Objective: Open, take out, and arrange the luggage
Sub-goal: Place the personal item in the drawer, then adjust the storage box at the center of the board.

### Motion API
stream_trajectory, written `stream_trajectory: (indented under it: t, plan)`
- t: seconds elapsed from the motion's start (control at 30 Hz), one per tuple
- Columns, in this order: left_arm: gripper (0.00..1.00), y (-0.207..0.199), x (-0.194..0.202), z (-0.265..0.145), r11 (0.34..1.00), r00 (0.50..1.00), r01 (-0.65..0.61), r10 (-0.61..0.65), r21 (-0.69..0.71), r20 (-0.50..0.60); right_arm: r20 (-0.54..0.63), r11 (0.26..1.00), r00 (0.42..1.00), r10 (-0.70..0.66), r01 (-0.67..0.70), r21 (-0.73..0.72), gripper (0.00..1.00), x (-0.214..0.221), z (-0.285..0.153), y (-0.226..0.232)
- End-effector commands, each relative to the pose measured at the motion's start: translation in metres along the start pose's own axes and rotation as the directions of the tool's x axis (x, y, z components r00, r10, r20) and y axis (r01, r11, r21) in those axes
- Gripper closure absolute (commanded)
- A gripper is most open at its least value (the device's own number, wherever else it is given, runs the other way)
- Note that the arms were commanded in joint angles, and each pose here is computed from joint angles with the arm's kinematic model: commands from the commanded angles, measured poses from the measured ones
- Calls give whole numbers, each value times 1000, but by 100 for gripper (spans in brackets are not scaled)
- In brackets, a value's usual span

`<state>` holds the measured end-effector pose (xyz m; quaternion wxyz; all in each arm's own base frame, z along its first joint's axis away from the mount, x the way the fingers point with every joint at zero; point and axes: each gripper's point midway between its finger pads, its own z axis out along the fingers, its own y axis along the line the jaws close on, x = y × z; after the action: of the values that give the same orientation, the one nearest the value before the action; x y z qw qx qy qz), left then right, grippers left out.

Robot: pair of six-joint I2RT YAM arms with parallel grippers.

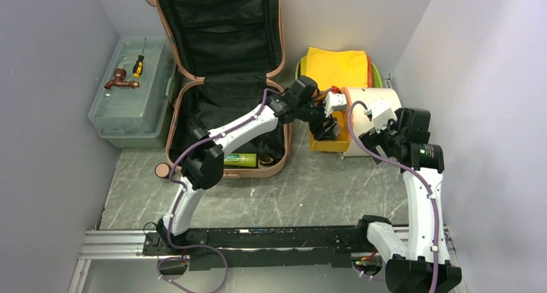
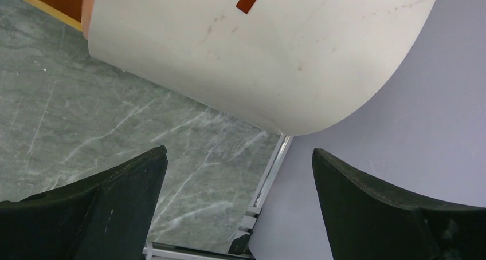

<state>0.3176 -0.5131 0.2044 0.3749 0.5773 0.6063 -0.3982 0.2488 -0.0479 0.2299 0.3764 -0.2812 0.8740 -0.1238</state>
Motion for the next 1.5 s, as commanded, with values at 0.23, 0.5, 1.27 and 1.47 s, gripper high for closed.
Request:
stream_trajectory:
  t: [0.23, 0.5, 1.27, 1.47]
  plan:
    - [1, 15, -15, -13, 995, 998, -57, 57, -87, -3, 23, 1000, 1000, -5, 4, 23, 0, -2, -2, -3]
    - [1, 47, -50, -43, 987, 996, 46, -35, -152, 79, 19, 1000, 1000, -12, 12, 25, 0, -2, -3, -3]
    - [0, -27, 121, -247, 978, 877, 201, -203, -51, -435, -2, 1000, 1000, 7, -7, -22, 0, -18, 41, -19]
    - [1, -57, 179, -245, 935, 775, 346, -241, 73, -584, -25, 998, 1000, -9, 8, -59, 0, -19, 61, -21]
